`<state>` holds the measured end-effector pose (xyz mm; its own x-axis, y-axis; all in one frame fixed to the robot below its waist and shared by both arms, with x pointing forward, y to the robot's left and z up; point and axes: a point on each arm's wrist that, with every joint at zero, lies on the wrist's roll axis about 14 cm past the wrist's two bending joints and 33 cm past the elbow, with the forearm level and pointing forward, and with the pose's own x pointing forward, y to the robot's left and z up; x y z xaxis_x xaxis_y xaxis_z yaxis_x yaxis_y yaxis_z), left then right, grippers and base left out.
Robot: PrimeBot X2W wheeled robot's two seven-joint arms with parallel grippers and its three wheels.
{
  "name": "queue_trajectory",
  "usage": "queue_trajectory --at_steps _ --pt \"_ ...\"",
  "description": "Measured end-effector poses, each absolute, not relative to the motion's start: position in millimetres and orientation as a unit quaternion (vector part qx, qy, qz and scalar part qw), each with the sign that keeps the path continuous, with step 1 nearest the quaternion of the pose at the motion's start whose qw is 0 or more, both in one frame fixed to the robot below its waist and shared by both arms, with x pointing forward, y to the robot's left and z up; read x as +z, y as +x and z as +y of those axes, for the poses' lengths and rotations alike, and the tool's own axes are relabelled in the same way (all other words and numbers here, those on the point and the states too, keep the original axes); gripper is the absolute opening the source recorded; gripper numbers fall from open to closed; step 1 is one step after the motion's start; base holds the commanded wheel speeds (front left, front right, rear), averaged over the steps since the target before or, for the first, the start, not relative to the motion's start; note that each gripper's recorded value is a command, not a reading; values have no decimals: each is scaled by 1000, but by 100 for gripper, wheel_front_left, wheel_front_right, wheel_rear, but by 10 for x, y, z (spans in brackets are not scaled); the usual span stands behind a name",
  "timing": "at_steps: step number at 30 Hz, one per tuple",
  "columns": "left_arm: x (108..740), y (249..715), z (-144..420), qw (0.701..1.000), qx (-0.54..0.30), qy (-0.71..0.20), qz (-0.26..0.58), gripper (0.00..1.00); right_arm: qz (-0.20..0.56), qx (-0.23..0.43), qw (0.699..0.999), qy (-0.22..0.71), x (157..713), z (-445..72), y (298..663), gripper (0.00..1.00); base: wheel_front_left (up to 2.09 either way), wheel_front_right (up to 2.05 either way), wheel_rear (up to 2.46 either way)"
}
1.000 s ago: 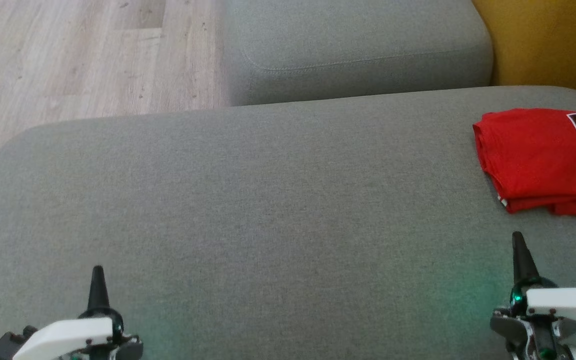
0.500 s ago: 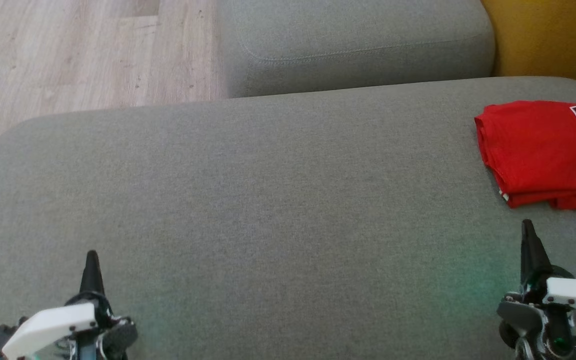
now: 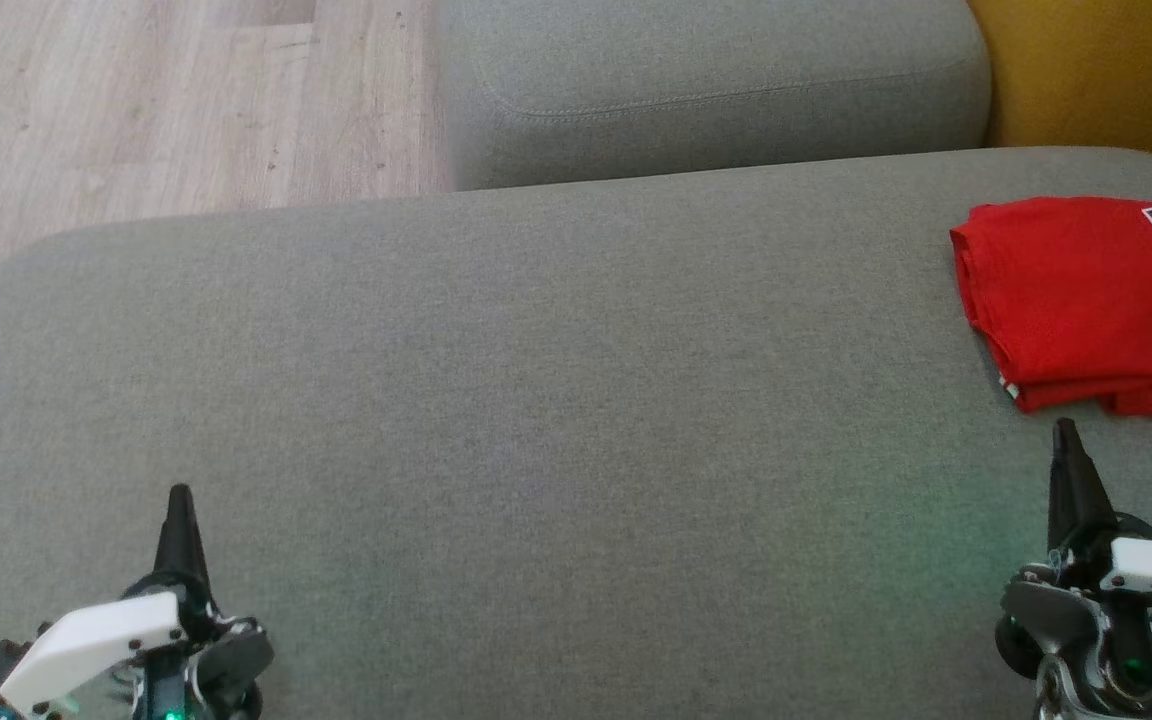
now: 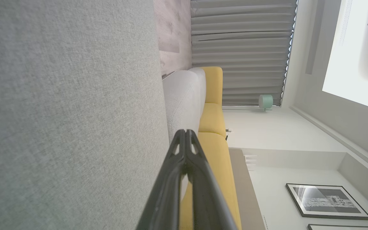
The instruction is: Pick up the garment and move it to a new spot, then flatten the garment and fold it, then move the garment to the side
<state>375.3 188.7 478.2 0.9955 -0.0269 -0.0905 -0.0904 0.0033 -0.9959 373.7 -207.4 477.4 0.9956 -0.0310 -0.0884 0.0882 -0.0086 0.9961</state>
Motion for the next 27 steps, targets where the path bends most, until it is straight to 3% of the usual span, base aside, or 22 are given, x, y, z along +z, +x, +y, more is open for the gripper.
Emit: queue_trajectory --at_steps 27 --pt "4783 3753 1889 707 23 -706 41 0 20 -43 704 709 4775 -2080 3737 0 0 0 0"
